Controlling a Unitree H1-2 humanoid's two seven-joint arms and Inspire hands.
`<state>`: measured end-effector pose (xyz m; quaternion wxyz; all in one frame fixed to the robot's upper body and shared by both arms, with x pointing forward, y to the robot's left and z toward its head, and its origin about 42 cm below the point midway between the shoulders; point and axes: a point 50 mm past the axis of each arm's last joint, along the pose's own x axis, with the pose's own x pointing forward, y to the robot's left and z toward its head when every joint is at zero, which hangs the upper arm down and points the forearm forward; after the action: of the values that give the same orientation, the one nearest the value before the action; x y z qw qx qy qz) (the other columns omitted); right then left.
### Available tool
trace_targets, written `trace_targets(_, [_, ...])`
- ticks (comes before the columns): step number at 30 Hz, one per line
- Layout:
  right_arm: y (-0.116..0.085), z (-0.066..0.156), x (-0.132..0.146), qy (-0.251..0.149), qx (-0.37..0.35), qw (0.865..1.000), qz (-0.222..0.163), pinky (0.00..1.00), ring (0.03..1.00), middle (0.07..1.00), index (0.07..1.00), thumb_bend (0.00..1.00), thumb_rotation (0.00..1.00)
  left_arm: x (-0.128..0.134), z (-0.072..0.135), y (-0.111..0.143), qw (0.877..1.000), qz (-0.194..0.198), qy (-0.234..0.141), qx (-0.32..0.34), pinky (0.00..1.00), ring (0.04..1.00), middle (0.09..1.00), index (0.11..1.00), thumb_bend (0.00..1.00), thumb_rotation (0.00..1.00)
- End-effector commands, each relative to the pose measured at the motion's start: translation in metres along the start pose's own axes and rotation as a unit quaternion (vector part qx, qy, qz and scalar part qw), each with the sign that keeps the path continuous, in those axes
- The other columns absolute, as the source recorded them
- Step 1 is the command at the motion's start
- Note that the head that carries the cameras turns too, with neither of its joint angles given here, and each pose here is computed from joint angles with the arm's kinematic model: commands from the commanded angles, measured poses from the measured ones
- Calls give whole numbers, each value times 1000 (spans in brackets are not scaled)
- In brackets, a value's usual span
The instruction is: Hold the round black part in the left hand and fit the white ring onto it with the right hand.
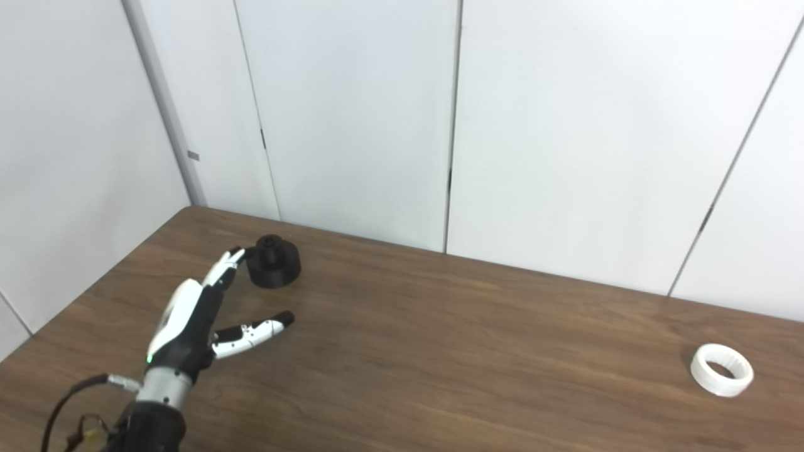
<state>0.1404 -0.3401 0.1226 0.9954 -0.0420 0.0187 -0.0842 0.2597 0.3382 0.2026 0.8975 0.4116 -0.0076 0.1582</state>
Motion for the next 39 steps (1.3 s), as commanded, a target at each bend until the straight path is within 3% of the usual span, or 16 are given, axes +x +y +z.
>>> trace_targets(1, [-1,13,1,-29,-15,999,3,1000,1000,1000,999,565,978,17,7,16,998,33,-33,30,916,1000,995,942,892,350])
trace_targets(7, [-1,12,0,-32,-15,999,2,1000,1000,1000,1000,567,983,46,-8,24,995,48,-38,83,943,997,971,921,973,366])
trace_targets(17, [1,13,-1,-29,-20,999,-4,1000,1000,1000,1000,584,982,88,-28,33,989,45,-8,140,1000,995,953,904,981,444])
trace_targets(26, [1,13,-2,-34,-15,999,-2,1000,1000,1000,1000,567,998,119,-45,23,987,29,37,151,1000,989,943,887,1000,524])
trace_targets(39, [2,16,-3,-32,-16,999,-6,1000,1000,1000,1000,567,1000,145,-53,10,985,-4,67,162,1000,974,934,861,1000,522])
